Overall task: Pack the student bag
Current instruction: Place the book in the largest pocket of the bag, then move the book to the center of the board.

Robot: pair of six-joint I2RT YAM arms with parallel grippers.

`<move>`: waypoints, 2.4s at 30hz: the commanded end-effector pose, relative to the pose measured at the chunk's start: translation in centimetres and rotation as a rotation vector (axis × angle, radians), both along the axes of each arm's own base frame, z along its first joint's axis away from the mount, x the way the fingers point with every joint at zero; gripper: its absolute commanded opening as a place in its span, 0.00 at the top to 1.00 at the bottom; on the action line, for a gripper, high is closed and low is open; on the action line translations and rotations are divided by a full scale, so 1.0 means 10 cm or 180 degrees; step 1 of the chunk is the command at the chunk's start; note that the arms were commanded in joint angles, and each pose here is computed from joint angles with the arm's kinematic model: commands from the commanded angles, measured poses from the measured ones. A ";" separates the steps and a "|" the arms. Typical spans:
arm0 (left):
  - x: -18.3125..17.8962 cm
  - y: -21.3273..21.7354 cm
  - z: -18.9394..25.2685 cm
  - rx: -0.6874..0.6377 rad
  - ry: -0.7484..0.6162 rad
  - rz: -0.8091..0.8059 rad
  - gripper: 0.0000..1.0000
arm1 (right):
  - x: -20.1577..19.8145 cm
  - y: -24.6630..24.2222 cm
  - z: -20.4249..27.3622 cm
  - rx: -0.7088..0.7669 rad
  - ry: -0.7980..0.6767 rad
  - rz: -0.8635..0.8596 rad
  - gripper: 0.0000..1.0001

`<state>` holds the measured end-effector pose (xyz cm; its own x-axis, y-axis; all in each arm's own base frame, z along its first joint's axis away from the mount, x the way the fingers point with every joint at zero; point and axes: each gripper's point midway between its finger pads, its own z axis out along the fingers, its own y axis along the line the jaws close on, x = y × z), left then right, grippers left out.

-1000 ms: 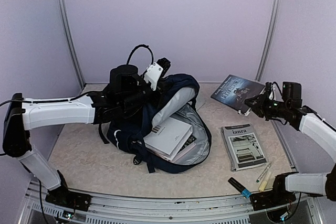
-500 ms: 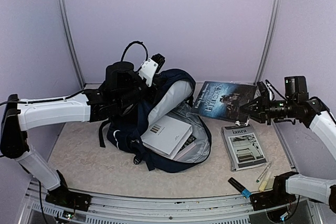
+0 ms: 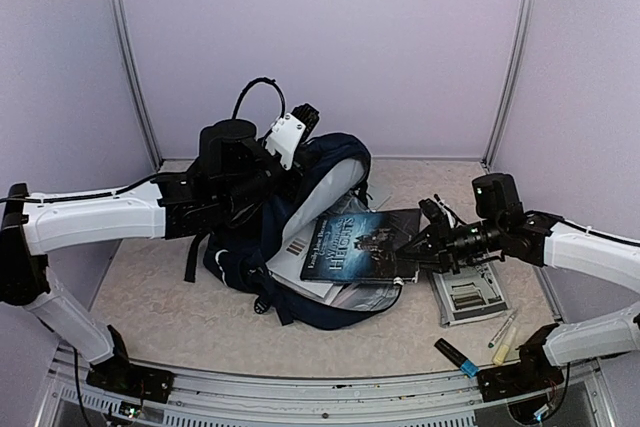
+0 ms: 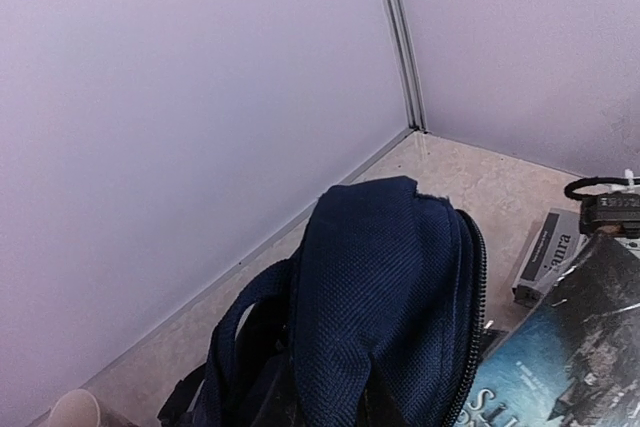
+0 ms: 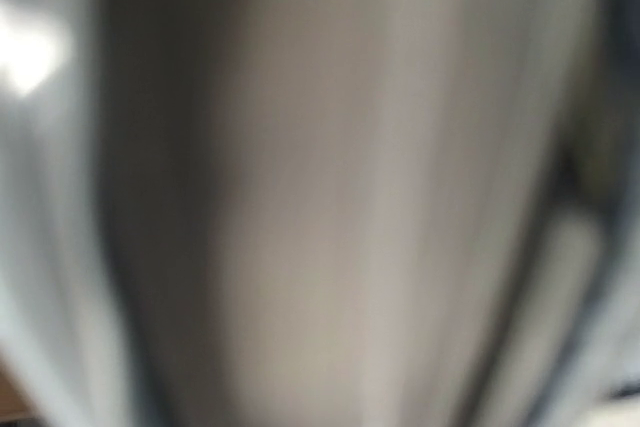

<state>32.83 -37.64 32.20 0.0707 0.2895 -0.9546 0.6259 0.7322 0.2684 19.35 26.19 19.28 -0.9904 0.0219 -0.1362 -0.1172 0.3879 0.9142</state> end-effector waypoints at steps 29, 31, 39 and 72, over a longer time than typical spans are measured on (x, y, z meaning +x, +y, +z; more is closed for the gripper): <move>-0.37 0.17 1.01 -0.0649 -0.0519 -0.0095 1.00 | 0.78 1.17 -0.17 -0.1113 -0.1162 -0.0291 0.21; -0.31 0.26 0.98 -0.0629 -0.0499 -0.0023 1.00 | 0.69 0.99 -0.14 -0.1402 -0.1220 -0.0188 0.01; -0.22 0.45 0.78 -0.0527 -0.0400 0.0163 1.00 | 0.70 0.20 0.36 -0.2176 -0.1643 -0.0447 0.00; -0.33 0.16 0.44 -0.0305 -0.0262 -0.0174 1.00 | 1.13 -1.54 -1.34 -0.1744 -0.0371 -0.1451 0.22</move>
<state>29.33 -35.85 34.84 0.1129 0.2473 -0.9623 0.6422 0.7209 0.2605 28.20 6.23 4.27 -0.8486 0.4127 -0.3310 0.2275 0.8496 0.4759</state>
